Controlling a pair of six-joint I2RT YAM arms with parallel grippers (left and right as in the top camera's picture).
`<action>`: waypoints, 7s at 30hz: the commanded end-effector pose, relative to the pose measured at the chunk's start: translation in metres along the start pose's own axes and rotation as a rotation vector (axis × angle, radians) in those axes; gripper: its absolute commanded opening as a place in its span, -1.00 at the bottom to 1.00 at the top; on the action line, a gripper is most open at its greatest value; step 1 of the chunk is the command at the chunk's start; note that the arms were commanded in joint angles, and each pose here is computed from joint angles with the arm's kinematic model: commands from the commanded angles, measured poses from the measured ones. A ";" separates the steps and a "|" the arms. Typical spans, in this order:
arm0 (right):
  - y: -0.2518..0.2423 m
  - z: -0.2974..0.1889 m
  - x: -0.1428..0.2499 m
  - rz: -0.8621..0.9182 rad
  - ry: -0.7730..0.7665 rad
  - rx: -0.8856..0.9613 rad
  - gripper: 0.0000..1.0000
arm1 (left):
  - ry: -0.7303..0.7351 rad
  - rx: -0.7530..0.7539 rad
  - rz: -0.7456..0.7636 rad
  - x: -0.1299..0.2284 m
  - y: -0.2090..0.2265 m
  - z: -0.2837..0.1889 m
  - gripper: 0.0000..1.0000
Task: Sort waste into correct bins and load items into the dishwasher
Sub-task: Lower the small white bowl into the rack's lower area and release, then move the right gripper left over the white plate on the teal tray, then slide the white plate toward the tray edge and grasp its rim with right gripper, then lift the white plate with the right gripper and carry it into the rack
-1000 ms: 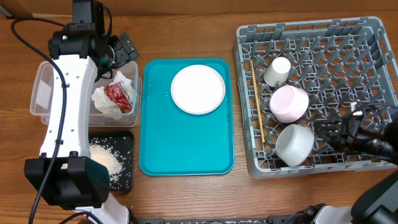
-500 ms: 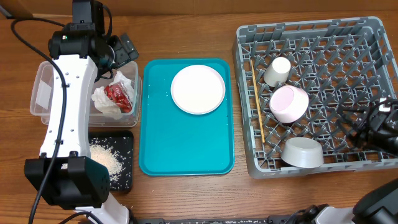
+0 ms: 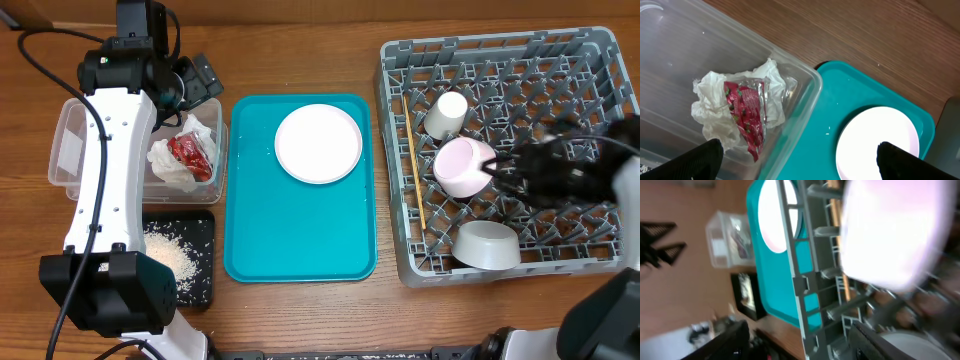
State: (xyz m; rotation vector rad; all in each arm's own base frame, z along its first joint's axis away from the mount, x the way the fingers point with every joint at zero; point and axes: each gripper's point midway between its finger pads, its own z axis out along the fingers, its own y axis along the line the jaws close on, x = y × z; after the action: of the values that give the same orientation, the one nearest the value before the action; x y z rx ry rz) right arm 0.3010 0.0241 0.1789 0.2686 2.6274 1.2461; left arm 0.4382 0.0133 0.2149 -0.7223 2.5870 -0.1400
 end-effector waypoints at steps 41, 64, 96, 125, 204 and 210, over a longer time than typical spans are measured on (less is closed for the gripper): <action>0.081 0.320 0.019 -0.740 -0.065 0.470 0.57 | -0.024 0.023 0.020 -0.003 -0.007 -0.010 0.99; 0.074 0.323 0.032 -0.725 -0.001 0.462 -0.92 | -0.025 0.022 0.018 -0.004 -0.006 -0.010 0.99; 0.089 0.344 0.098 -0.647 0.296 0.160 -0.92 | -0.025 0.022 0.018 -0.004 -0.007 -0.010 1.00; 0.152 0.294 0.067 -0.675 0.274 0.180 -0.46 | -0.024 0.022 0.019 -0.004 -0.007 -0.010 1.00; 0.041 0.290 0.030 -0.534 0.200 0.677 -0.92 | -0.023 0.025 0.024 -0.002 -0.009 -0.010 1.00; 0.079 0.211 -0.031 -0.602 -0.013 0.957 -0.92 | -0.023 0.025 0.024 -0.002 -0.009 -0.010 1.00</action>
State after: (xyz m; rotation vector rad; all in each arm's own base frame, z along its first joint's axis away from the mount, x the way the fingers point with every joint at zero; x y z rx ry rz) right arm 0.3519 0.2501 0.0558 -0.4564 2.9566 0.0217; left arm 0.4383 0.0102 0.2149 -0.7135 2.5897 -0.1422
